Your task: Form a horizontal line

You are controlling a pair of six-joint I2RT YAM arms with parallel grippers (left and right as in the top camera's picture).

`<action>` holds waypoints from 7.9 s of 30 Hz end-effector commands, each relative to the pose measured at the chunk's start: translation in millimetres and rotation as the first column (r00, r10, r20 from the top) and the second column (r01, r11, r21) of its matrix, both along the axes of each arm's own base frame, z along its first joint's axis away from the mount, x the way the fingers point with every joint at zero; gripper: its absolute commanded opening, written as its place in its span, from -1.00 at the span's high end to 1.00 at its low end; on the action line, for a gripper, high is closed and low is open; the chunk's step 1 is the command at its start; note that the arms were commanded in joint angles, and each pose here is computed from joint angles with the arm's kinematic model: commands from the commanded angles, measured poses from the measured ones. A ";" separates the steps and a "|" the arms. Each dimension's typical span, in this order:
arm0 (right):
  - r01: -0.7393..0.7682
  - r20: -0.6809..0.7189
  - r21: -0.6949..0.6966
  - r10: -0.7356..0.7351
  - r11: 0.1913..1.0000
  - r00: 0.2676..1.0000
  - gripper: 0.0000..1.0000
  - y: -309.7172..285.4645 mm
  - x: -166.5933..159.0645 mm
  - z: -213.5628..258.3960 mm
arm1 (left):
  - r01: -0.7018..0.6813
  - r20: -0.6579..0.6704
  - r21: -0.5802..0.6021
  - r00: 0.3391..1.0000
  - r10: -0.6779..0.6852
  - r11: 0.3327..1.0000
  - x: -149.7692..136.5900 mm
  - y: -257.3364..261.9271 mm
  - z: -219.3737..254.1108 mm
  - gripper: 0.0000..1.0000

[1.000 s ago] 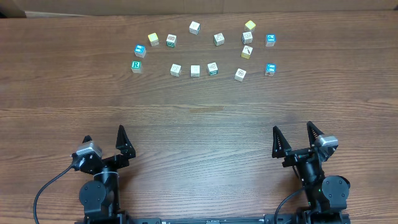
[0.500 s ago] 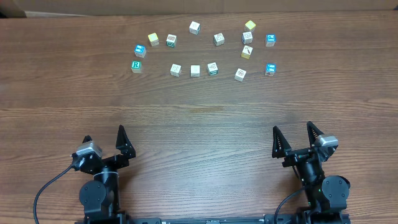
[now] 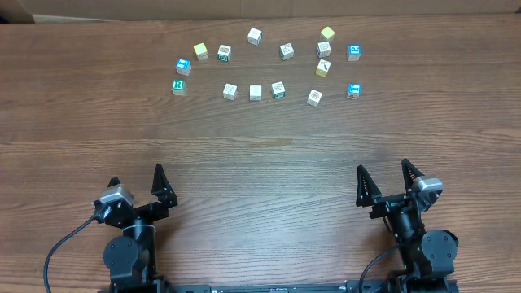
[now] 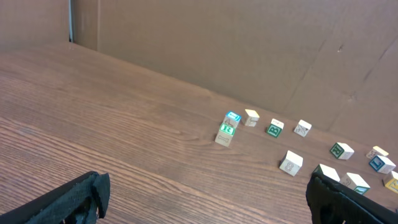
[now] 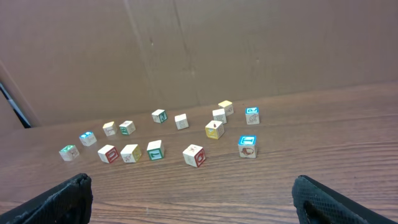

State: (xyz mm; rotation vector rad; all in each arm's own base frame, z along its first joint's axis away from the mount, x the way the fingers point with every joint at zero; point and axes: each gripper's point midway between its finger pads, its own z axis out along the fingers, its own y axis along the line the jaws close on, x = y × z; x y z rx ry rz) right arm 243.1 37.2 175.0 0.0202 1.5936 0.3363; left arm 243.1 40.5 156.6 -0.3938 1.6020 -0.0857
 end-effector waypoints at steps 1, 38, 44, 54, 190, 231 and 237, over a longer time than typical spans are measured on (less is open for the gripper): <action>0.011 0.006 -0.006 -0.011 1.000 1.000 -1.00 -1.6 0.3 -1.7 | -0.016 0.009 -0.003 1.000 0.016 1.000 -0.8 2.9 1.0 -1.00; 0.011 0.005 -0.006 -0.011 1.000 1.000 -1.00 -1.6 0.3 -1.8 | -0.016 0.009 -0.003 1.000 0.016 1.000 -0.8 2.9 1.0 -0.99; 0.011 0.005 -0.006 -0.011 1.000 1.000 -1.00 -1.6 0.3 -1.8 | -0.016 0.009 -0.003 1.000 0.016 1.000 -0.8 2.9 1.0 -0.99; 0.011 0.005 -0.006 -0.011 1.000 1.000 -1.00 -1.6 0.3 -1.8 | -0.016 0.009 -0.003 1.000 0.016 1.000 -0.8 2.9 1.0 -0.99; -0.009 0.031 0.010 0.009 1.000 0.999 -1.00 1.8 -0.5 5.2 | 0.208 -0.811 -0.265 0.480 -0.334 0.942 213.5 -37.3 25.3 -0.96; -0.047 -0.559 -0.031 0.022 0.998 0.829 -1.00 10.3 146.2 239.1 | 0.096 -0.730 -0.207 0.648 -0.219 0.974 189.6 29.2 96.3 -0.99; 0.000 -0.644 -0.064 -0.041 0.998 0.764 -1.00 1.0 169.9 201.8 | 0.096 -0.729 -0.207 0.648 -0.219 0.974 189.6 29.2 96.4 -0.99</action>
